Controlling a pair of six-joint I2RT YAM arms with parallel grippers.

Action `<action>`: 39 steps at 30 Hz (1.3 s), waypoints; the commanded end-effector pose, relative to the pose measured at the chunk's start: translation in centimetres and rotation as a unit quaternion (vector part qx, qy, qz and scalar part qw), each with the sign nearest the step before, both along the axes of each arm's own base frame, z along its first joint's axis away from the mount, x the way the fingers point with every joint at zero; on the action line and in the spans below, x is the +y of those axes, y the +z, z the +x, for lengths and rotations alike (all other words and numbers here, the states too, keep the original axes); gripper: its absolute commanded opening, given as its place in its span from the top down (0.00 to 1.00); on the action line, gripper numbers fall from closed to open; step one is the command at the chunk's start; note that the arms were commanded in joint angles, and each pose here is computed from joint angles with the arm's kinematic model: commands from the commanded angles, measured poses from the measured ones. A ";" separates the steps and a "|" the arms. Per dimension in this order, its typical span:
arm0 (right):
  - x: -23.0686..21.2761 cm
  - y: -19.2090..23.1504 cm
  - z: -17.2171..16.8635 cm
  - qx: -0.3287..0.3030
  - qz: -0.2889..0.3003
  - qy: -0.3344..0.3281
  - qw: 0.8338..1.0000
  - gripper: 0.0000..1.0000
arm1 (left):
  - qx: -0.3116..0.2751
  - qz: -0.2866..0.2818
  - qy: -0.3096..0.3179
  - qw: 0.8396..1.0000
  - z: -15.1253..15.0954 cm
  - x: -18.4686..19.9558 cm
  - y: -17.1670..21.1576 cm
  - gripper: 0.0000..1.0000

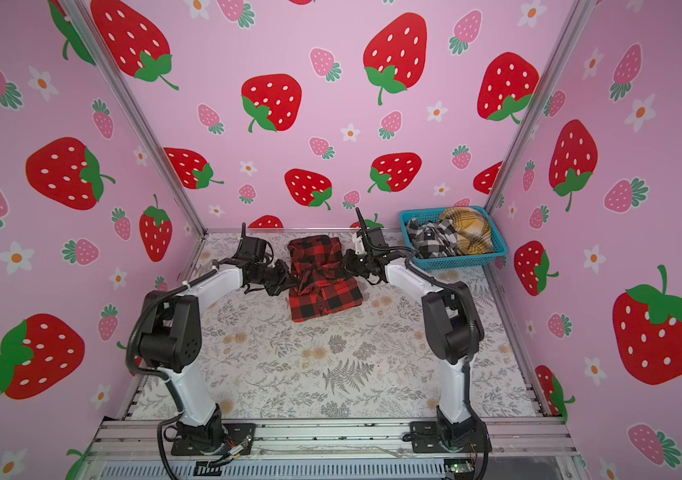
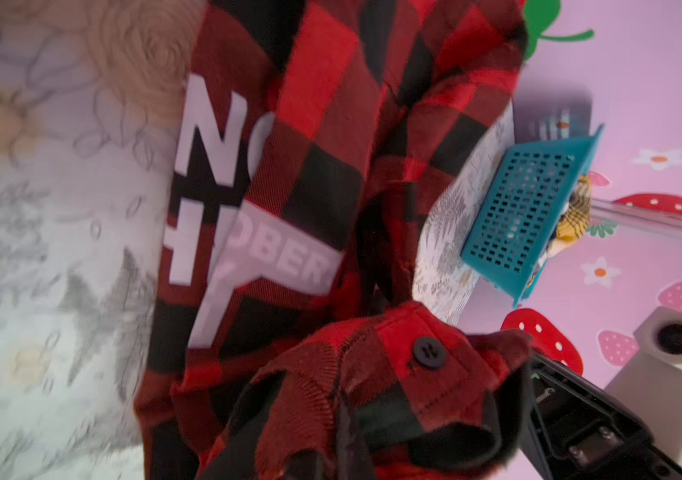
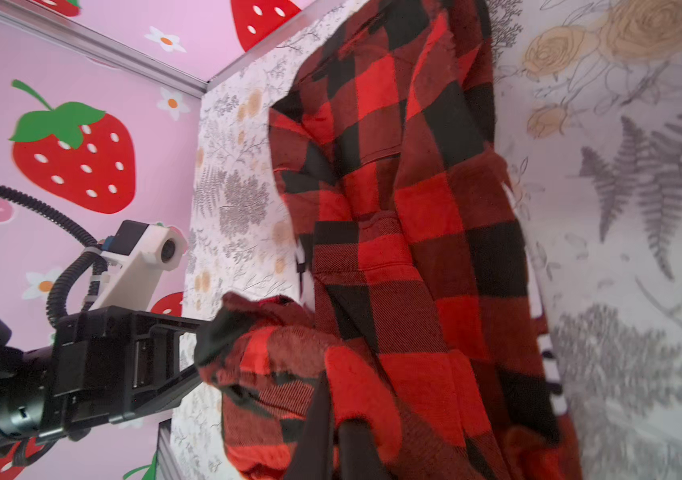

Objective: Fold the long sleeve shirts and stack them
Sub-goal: 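Carry the near end with both grippers over the strip toward the far end, then lower the folded end onto the shirt and release it with both grippers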

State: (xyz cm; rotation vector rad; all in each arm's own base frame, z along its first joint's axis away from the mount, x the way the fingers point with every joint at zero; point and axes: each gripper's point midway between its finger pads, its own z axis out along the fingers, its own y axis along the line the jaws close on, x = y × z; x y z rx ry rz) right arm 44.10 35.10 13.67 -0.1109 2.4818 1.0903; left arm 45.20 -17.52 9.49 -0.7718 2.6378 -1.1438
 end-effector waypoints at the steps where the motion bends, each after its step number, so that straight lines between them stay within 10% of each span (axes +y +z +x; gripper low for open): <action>1: 0.3 -2.0 1.9 0.002 -0.007 0.025 1.000 0.65 | -0.012 -0.019 -0.013 1.000 3.7 0.0 -0.7 0.65; 6: -1.2 -1.4 4.6 -0.054 -0.064 0.024 0.996 0.32 | -0.026 -0.013 0.052 0.998 7.2 3.5 1.1 0.48; 14: -5.7 1.7 -0.1 -0.122 -0.164 -0.013 0.979 0.16 | -0.060 0.087 0.042 0.994 -0.2 2.5 7.2 0.36; 23: -1.2 -0.9 -4.4 -0.096 -0.131 0.069 0.984 0.61 | -0.035 0.049 -0.084 0.995 -3.7 -7.8 3.9 0.68; 30: -0.6 -4.9 -3.9 -0.065 -0.168 0.091 0.979 0.68 | -0.015 0.066 -0.121 0.990 -1.4 -9.0 0.9 0.71; 39: -3.2 -12.3 -11.4 0.028 -0.218 0.107 0.970 0.73 | 0.081 0.086 -0.136 0.984 -10.1 -7.2 -7.7 0.75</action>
